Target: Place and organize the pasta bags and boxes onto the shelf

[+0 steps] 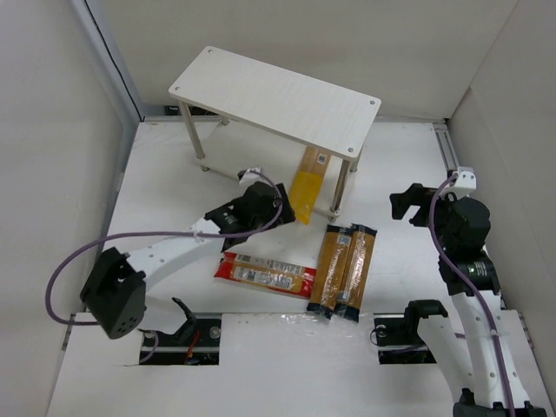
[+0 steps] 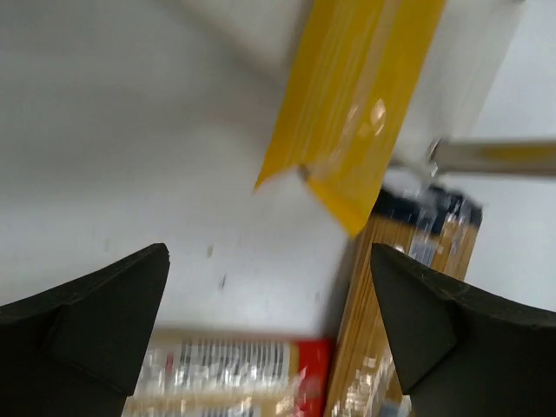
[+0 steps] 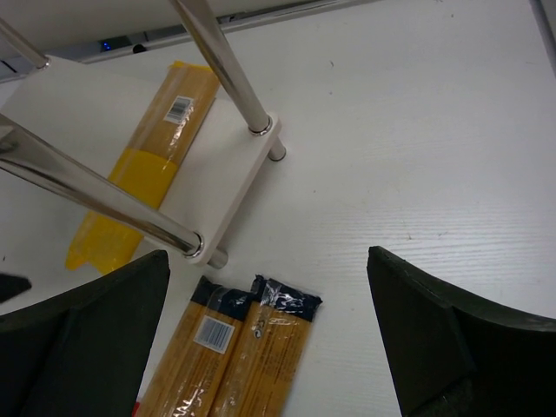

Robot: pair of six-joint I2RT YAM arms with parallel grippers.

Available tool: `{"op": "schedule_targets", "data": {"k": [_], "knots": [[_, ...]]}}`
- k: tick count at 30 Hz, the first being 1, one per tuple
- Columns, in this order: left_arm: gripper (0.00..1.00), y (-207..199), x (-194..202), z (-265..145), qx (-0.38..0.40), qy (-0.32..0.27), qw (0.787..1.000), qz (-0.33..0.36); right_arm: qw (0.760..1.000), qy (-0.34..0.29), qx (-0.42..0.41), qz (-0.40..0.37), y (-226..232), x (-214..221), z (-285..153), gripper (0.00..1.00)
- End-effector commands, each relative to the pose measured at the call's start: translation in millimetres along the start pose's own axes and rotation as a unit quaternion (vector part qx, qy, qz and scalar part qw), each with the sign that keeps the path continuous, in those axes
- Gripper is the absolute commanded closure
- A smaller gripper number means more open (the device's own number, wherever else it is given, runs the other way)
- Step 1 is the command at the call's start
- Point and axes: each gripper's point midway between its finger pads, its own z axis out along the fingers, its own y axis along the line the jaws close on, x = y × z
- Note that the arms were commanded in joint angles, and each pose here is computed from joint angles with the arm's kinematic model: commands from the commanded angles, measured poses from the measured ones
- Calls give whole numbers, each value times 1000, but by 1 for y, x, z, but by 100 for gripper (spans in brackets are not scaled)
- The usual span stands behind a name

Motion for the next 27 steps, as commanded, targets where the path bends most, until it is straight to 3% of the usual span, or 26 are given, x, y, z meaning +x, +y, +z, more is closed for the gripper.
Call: {"op": "schedule_targets", "data": {"k": [1,5,9,15,16,21,24,27], "knots": [[0,48,55,-34,-104,68,985,-119,1000,-4,6,5,-1,-1,1,0],[0,75,108,-66,-172,157,955,-183,1000,-6,11,10,-3,-2,1,0],[0,79,133,-88,-211,182,931,-234,1000,-10,5,9,-1,-2,3,0],[0,53,150,-105,-211,196,903,-319,1000,-18,-19,7,7,-4,-4,0],[0,51,153,-107,-224,191,888,-353,999,-25,-21,6,8,-4,-8,0],[0,46,178,-108,-258,205,859,-391,999,-41,-35,6,17,-7,-14,0],[0,52,184,-102,-290,195,846,-402,998,-39,-39,3,21,-6,-14,0],[0,53,170,-91,-299,144,836,-437,998,-41,-50,1,27,-7,-15,0]]}}
